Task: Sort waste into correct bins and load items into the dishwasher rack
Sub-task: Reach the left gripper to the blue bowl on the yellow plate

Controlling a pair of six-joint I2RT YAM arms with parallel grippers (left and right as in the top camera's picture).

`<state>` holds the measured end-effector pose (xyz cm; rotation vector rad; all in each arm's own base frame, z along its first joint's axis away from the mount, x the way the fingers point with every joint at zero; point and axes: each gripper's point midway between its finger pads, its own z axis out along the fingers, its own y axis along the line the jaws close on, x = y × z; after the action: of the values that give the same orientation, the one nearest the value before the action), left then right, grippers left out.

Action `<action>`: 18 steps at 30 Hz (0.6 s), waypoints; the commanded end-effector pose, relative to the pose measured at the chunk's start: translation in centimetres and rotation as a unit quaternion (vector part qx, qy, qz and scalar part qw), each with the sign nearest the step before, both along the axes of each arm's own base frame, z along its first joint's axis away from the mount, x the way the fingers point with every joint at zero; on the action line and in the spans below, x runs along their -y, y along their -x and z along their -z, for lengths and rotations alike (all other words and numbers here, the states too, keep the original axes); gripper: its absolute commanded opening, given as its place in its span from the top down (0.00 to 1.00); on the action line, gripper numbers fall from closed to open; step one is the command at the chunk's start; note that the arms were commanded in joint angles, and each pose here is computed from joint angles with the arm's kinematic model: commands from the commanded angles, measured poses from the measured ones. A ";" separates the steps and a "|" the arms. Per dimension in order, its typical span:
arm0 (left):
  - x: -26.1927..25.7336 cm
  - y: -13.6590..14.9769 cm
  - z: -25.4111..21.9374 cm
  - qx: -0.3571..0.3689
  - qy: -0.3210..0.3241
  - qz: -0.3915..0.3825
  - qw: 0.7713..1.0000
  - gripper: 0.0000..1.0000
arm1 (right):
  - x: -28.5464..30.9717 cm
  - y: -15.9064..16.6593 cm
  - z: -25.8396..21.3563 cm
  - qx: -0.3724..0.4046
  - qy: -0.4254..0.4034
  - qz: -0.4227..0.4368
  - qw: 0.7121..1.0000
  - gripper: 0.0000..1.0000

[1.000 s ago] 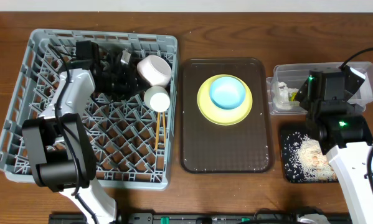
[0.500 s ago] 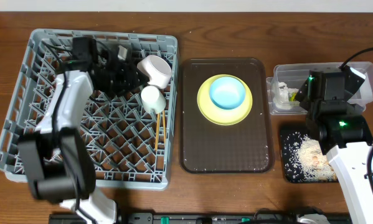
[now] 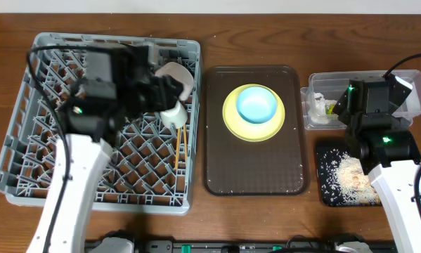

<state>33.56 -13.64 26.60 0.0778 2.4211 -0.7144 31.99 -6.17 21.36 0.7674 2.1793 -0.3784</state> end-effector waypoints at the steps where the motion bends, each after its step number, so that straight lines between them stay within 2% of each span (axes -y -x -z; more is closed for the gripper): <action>1: 2.3 0.4 -0.4 0.011 -0.032 -0.018 0.999 0.47 | 0.3 0.1 -0.7 0.012 0.001 0.010 1.000 0.01; 9: 11.5 0.9 2.9 0.015 -0.084 0.055 0.995 0.46 | 0.3 0.1 -0.7 0.012 0.001 0.010 1.000 0.01; 16: 18.9 -1.0 8.8 0.008 -0.110 0.119 0.987 0.46 | 0.3 0.1 -0.7 0.011 0.001 0.010 1.000 0.01; 18: 20.8 -1.6 10.1 0.021 -0.106 0.132 0.985 0.51 | 0.3 0.1 -0.7 0.012 0.001 0.010 1.000 0.01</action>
<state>34.36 -32.91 17.45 0.4540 2.4946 -0.5887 31.99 -6.17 21.37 0.7674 2.1789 -0.3782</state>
